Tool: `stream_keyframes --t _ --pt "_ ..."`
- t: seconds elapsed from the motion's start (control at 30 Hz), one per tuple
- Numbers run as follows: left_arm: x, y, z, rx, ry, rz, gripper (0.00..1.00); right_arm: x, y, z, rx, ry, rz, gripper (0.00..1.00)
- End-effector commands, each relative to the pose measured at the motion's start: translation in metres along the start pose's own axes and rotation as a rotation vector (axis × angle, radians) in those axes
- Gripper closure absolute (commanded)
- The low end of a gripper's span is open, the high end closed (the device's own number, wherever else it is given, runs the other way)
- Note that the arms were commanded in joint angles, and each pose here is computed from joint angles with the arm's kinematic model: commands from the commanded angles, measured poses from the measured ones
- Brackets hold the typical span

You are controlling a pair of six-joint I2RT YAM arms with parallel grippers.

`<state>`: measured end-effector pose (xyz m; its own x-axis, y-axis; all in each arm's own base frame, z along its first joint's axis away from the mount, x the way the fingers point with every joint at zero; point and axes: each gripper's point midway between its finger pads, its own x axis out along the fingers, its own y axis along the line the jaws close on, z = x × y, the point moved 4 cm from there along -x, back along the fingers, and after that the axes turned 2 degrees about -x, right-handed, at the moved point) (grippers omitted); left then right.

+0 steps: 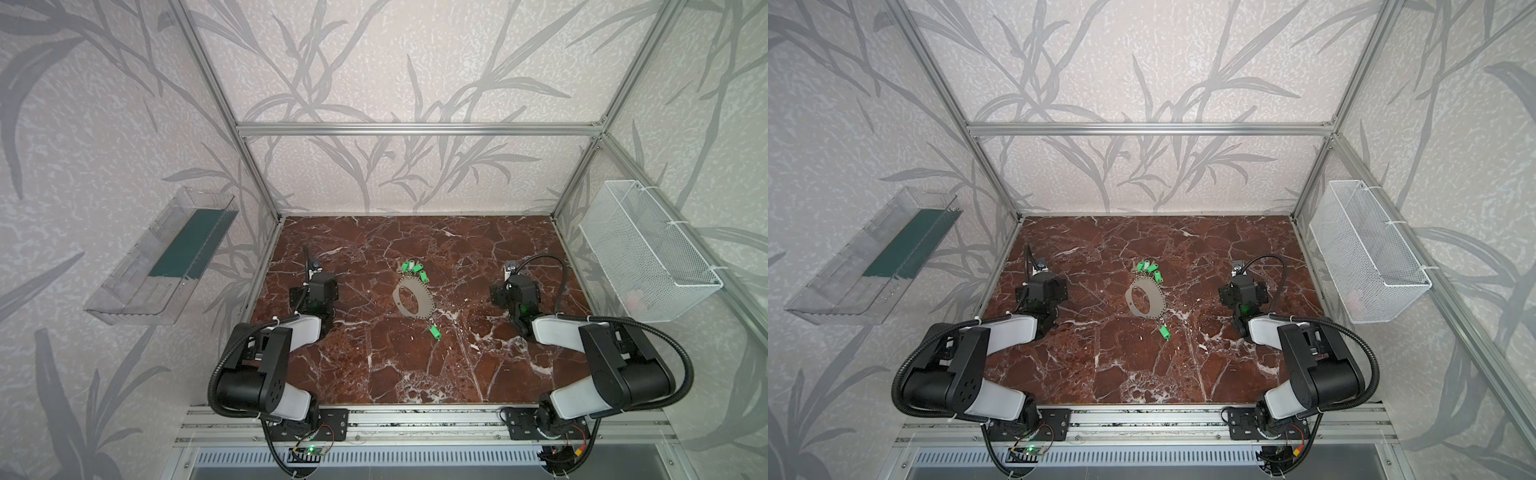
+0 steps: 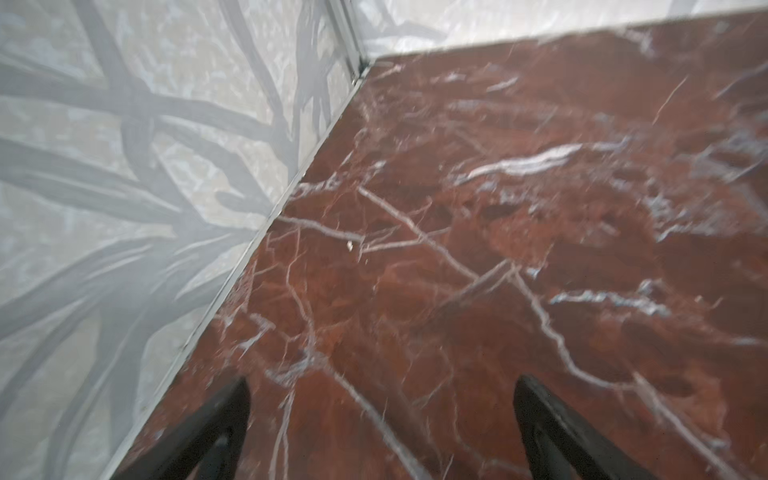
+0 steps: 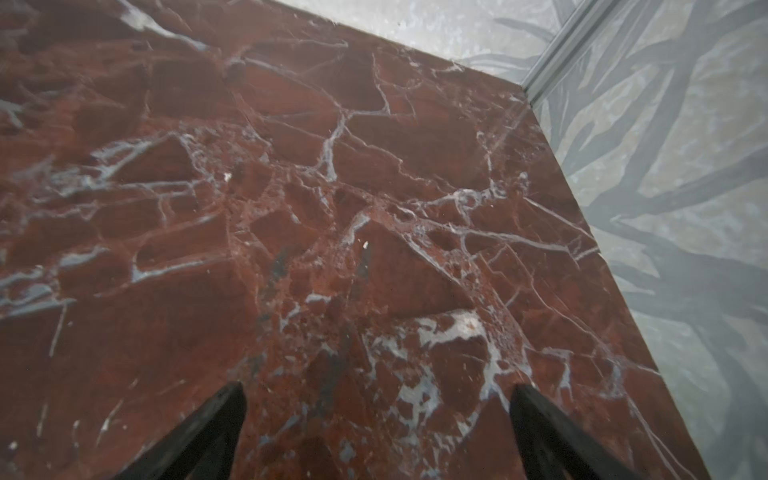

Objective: Put the keys on the keyring

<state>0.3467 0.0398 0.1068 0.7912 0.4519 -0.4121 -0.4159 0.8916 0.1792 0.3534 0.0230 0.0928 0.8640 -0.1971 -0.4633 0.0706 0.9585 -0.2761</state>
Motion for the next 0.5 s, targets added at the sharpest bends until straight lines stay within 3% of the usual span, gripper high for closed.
stream_keyframes --t 0.0,0.07,0.17,0.47 --pt "0.004 -0.001 0.012 -0.117 -0.101 -0.121 0.01 -0.005 -0.003 0.024 0.079 -0.162 0.045 0.01" --pt "0.005 -0.004 0.004 -0.104 -0.074 -0.165 0.01 -0.006 -0.001 0.015 0.096 -0.177 0.088 0.01" --pt "0.004 -0.009 0.006 -0.102 -0.118 -0.209 0.01 -0.019 0.006 0.010 0.058 -0.312 0.141 0.01" --pt "0.004 -0.009 0.005 -0.100 -0.128 -0.203 0.01 -0.005 -0.001 0.014 0.082 -0.227 0.068 0.01"
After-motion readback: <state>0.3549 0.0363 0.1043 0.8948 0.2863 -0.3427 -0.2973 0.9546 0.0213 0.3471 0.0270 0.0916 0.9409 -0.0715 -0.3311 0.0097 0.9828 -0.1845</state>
